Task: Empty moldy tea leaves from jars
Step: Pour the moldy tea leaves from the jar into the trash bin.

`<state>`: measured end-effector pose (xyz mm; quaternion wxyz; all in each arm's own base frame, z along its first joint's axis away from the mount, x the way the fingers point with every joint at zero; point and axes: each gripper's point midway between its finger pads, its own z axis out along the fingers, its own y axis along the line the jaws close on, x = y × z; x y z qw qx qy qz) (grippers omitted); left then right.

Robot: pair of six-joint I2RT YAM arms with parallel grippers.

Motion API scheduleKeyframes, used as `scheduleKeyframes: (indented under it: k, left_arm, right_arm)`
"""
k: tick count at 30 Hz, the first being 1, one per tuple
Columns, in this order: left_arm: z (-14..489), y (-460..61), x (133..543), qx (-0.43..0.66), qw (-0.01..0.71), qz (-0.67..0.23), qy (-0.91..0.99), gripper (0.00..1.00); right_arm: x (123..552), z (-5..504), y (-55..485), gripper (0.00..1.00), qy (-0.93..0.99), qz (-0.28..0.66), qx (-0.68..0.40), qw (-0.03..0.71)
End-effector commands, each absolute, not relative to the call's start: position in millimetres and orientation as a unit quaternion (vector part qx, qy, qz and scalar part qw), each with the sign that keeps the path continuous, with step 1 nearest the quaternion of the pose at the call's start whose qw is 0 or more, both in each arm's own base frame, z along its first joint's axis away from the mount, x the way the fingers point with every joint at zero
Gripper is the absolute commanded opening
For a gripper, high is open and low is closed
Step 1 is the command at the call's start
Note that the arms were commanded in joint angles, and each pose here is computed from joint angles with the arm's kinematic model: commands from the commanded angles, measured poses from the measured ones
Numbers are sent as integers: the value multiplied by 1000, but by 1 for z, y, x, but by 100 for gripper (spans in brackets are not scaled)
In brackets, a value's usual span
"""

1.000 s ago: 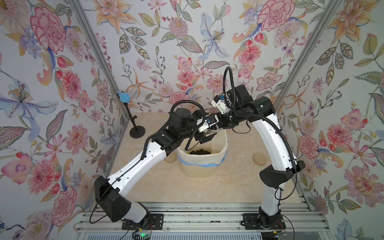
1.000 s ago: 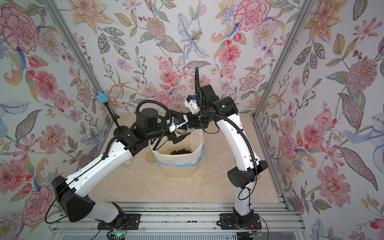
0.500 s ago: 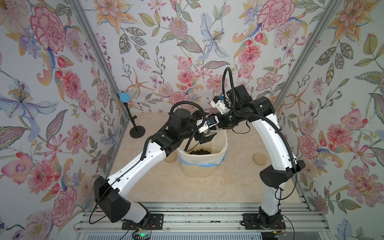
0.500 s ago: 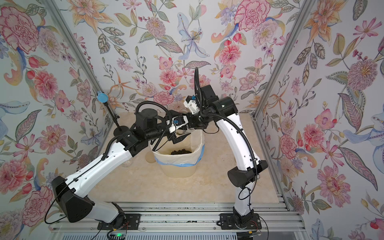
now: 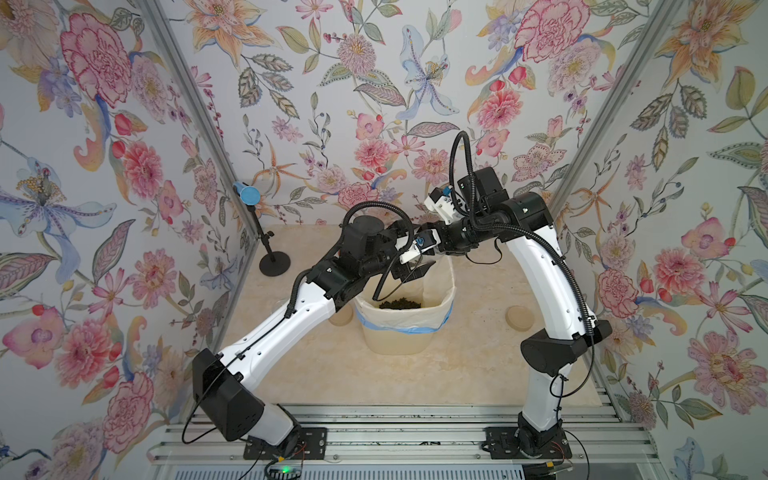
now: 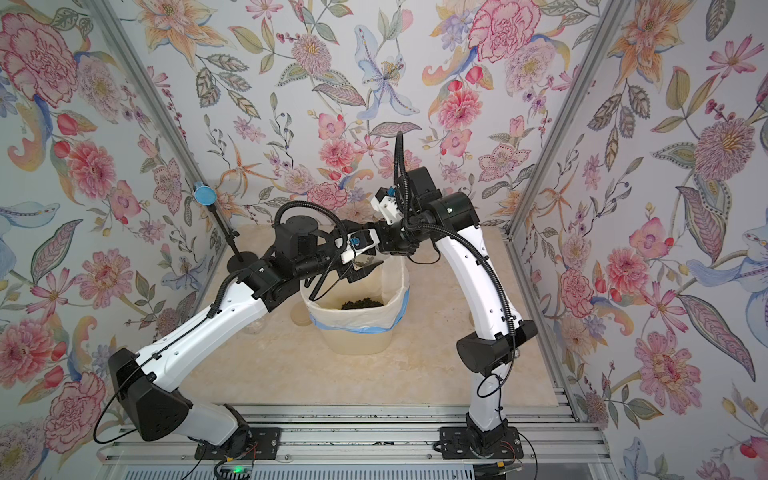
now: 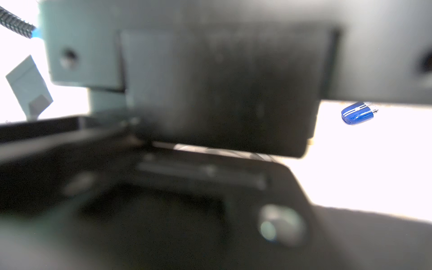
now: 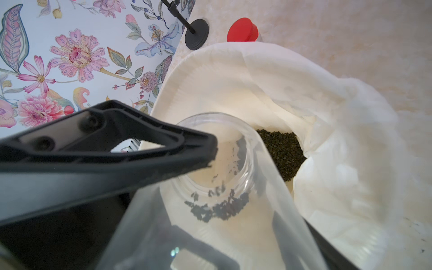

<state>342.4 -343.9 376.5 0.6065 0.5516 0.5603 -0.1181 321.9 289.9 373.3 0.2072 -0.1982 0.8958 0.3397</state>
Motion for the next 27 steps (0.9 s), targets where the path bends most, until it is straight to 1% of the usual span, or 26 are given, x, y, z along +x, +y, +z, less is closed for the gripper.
scheduleKeyframes:
  k: [1,2,3,4,5,9,11,13,16,19,22,27]
  left_arm:
    - [331,-336,370,539,568,-91,615,63]
    - [332,-337,370,537,572,-97,612,60]
    - [331,-337,370,536,573,-104,611,55]
    - [347,-334,363,533,589,-110,598,47]
    - [353,-333,362,529,596,-114,593,44]
    - [365,-328,357,520,615,-125,579,44]
    - [367,-327,356,520,618,-122,576,56]
    - [366,-325,355,519,619,-122,576,72]
    - [366,-321,353,511,626,-122,576,88]
    - [363,-318,353,508,628,-120,577,95]
    - [361,-315,353,506,629,-119,578,99]
    - [361,-312,355,503,628,-122,581,99]
  right_arm:
    - [269,418,306,42,850,420,-248,199]
    - [270,418,306,43,851,420,-246,198]
    - [270,417,306,43,851,421,-247,196]
    - [271,416,305,44,851,421,-245,194]
    - [271,415,305,44,852,421,-245,193]
    - [273,414,305,44,852,421,-243,192]
    - [275,415,303,43,853,420,-241,195]
    - [275,415,303,42,852,421,-241,195]
    - [275,416,303,42,851,424,-242,194]
    - [274,417,303,41,850,426,-242,194]
    - [273,419,302,41,847,432,-243,193]
    - [273,419,300,41,848,432,-240,192]
